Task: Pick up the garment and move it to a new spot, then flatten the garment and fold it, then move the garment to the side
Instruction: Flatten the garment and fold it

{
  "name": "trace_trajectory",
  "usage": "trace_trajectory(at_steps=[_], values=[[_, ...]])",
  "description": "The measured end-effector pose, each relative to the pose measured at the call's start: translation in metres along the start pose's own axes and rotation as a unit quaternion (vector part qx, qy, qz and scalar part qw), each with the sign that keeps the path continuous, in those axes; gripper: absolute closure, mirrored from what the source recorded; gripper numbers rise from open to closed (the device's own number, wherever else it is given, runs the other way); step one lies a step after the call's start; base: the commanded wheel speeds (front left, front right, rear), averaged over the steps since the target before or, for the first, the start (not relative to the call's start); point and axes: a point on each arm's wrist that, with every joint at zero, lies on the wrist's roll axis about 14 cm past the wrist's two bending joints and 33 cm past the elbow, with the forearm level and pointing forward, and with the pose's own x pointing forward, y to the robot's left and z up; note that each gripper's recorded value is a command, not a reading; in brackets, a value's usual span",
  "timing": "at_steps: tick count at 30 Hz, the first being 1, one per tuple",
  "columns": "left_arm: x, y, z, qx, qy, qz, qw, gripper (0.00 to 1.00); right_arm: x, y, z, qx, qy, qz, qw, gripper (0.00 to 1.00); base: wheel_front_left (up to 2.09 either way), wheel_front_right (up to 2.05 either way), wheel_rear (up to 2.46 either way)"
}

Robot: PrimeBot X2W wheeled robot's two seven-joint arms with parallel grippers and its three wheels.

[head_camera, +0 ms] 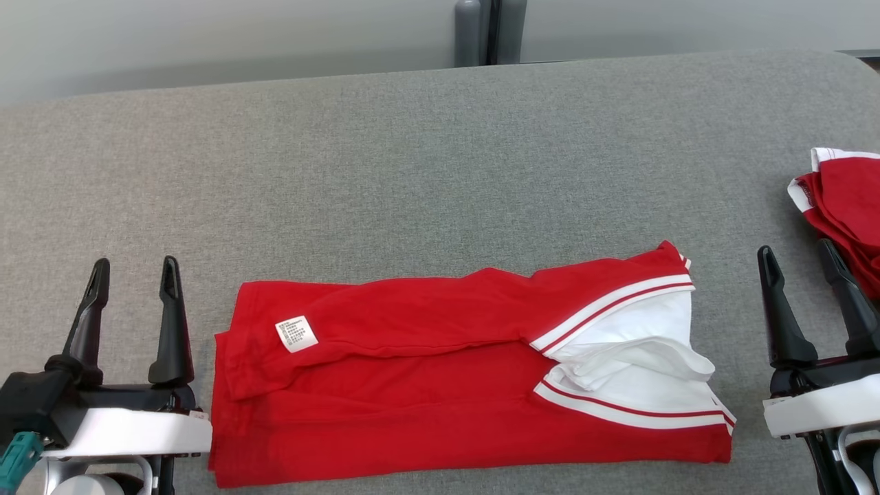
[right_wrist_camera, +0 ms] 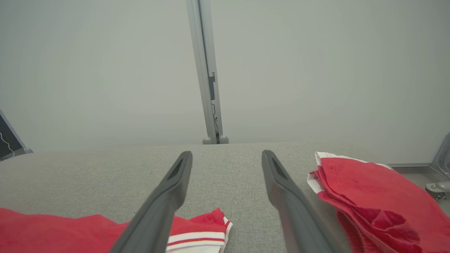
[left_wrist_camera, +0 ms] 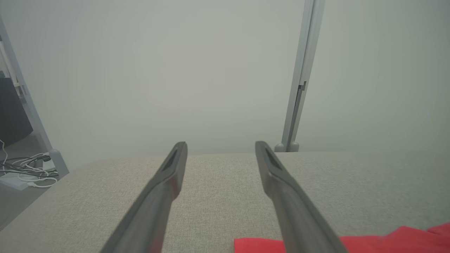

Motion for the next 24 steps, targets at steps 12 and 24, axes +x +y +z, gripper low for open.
trace_trajectory(at_steps=[12, 24], values=[[0.004, 0.002, -0.011, 0.003, 0.023, -0.001, 1.0, 0.0, 0.017, -0.008, -0.024, 0.002, 0.039, -0.005, 0.999, 0.0, 0.0, 0.0, 0.0], [0.005, 0.008, -0.023, -0.001, 0.04, 0.007, 0.999, 0.0, 0.002, 0.019, -0.136, 0.063, 0.202, 0.018, 0.977, 0.0, 0.0, 0.0, 0.0]])
